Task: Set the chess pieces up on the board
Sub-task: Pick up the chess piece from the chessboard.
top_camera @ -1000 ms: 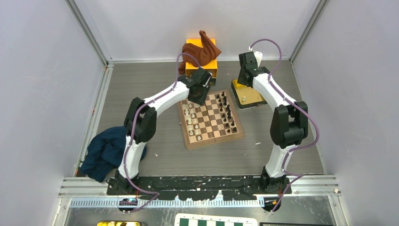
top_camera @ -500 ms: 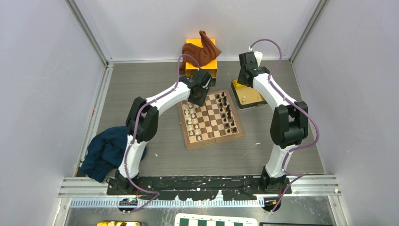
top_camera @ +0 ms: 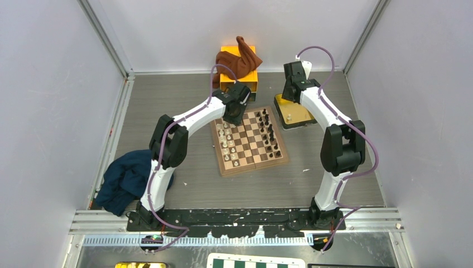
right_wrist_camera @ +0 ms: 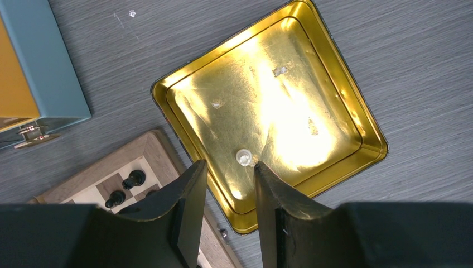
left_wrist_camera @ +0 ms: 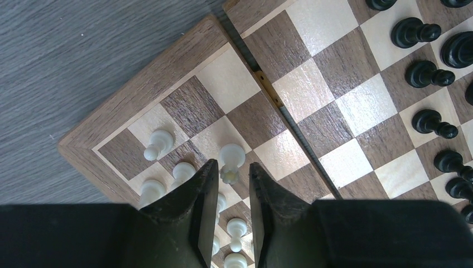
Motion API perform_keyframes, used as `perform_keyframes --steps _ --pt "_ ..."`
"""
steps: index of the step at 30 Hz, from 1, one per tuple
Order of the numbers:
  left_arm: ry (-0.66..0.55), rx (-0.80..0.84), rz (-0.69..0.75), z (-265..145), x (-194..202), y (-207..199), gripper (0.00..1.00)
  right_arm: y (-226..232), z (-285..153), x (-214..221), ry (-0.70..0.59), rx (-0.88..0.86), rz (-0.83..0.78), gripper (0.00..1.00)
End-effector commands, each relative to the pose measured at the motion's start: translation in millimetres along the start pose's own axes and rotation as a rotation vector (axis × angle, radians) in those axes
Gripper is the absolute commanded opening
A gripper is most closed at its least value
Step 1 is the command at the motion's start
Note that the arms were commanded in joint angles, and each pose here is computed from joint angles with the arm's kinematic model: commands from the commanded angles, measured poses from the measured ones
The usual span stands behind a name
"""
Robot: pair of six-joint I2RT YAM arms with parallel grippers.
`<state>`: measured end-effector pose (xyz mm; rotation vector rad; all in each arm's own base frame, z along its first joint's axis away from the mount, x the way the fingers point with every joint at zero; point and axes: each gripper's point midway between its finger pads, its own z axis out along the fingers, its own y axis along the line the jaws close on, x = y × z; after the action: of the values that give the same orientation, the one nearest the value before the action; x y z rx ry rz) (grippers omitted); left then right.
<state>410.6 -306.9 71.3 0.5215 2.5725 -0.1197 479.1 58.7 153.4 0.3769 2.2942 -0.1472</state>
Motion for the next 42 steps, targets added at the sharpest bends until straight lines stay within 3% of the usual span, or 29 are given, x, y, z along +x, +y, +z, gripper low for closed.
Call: perform_keyframes --steps 1,17,33,42 --pt "-0.038 0.000 -0.012 -6.9 -14.5 1.3 0.28 1.9 -13.4 -28.0 -0.084 -0.021 0.051 0.42" --pt "-0.033 -0.006 -0.016 -7.2 -13.5 4.4 0.18 0.7 -14.2 -27.9 -0.085 -0.015 0.050 0.42" --pt "-0.092 -0.037 -0.027 -46.1 -31.9 13.9 0.00 -0.1 -20.0 -31.9 -0.094 -0.020 0.049 0.42" --pt "-0.131 -0.044 -0.032 -67.5 -43.2 16.9 0.00 -2.4 -22.2 -31.8 -0.096 -0.014 0.050 0.42"
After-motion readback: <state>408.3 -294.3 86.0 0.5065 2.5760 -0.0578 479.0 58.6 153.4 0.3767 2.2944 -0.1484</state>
